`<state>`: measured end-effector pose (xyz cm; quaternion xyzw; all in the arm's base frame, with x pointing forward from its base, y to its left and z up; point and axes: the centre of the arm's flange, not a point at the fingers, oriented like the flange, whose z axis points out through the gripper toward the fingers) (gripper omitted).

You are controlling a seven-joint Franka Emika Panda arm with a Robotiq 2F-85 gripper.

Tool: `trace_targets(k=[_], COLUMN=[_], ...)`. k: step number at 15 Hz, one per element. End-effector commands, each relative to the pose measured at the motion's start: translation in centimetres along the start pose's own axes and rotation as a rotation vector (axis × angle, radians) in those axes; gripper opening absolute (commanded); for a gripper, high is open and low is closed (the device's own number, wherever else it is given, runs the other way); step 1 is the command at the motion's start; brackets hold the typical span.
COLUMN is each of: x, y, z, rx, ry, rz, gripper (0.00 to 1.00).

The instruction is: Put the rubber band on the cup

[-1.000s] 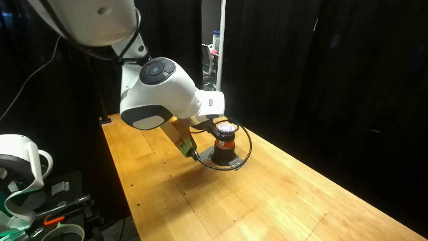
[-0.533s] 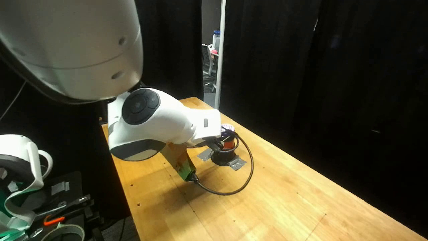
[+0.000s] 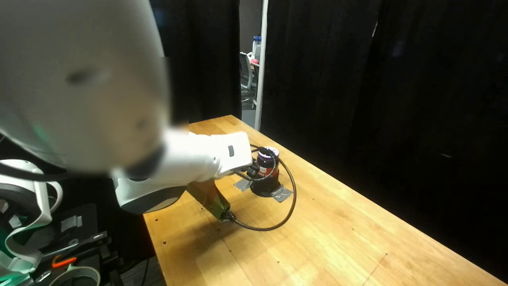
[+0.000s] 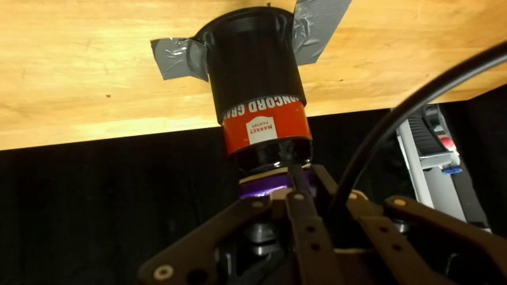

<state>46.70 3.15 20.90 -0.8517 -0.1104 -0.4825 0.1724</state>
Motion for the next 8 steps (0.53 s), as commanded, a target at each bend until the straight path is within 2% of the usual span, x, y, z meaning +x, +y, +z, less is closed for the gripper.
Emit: trace_targets(k=[1,2,3,4,5,8], x=[-1.3,-1.6,-1.5,-1.3,-0.7,1.1], y=[-0.4,-0.3,-0.2,-0.2,-0.5,-1.8], z=[-1.1,-1.2,-1.3,-1.3,-1.5,-1.7], rx=[0.044,0.055,0.078,0.105,0.123,0.183], ry=[0.062,0.039,-0.033,-0.111,-0.172,-0.361], rz=[-0.034,-0.022,0.0,0.031,0.061,0.104], gripper=[0.12,0.13,0.37,0.38,0.43,0.67])
